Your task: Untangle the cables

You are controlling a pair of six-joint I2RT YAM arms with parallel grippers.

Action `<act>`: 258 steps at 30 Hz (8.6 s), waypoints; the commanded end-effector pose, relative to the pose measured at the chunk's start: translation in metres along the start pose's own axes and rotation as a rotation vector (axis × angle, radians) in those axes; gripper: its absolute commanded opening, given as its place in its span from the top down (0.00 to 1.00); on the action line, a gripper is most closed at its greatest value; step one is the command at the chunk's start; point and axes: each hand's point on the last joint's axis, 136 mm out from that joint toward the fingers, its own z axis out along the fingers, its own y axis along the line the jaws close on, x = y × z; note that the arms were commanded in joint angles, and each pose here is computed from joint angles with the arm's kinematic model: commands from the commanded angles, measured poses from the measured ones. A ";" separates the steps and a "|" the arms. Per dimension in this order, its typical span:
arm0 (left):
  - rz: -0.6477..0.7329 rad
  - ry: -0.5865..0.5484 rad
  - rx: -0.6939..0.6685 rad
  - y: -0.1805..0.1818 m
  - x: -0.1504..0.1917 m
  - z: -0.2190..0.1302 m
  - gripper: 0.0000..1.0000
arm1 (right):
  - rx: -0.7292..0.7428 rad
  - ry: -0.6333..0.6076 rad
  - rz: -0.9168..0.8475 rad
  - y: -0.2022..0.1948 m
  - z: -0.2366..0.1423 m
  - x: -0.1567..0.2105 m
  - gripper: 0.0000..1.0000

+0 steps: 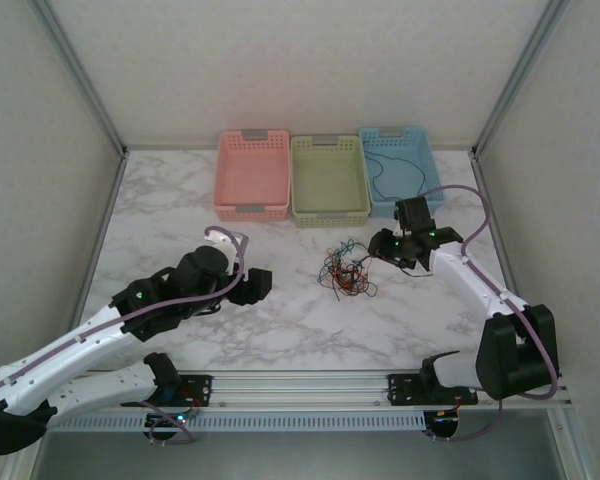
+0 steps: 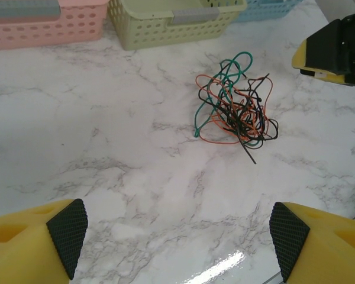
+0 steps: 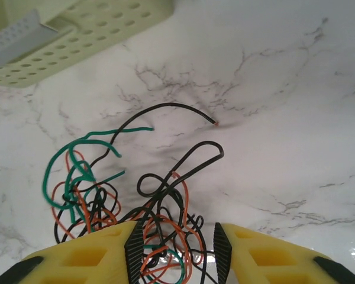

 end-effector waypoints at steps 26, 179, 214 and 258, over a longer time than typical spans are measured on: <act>-0.029 -0.045 -0.028 0.015 -0.003 -0.016 0.17 | 0.020 0.077 0.277 -0.003 0.072 -0.011 0.60; 0.174 -0.178 -0.583 0.122 -0.052 -0.102 1.00 | -0.436 -0.241 -0.146 0.045 -0.052 -0.012 1.00; 0.046 -0.261 -1.145 0.197 -0.076 -0.212 1.00 | 0.571 -0.508 0.331 -0.172 -0.113 -0.044 1.00; -0.055 -0.284 -0.771 0.153 -0.227 -0.032 1.00 | 0.088 -0.305 0.196 -0.093 -0.051 -0.026 1.00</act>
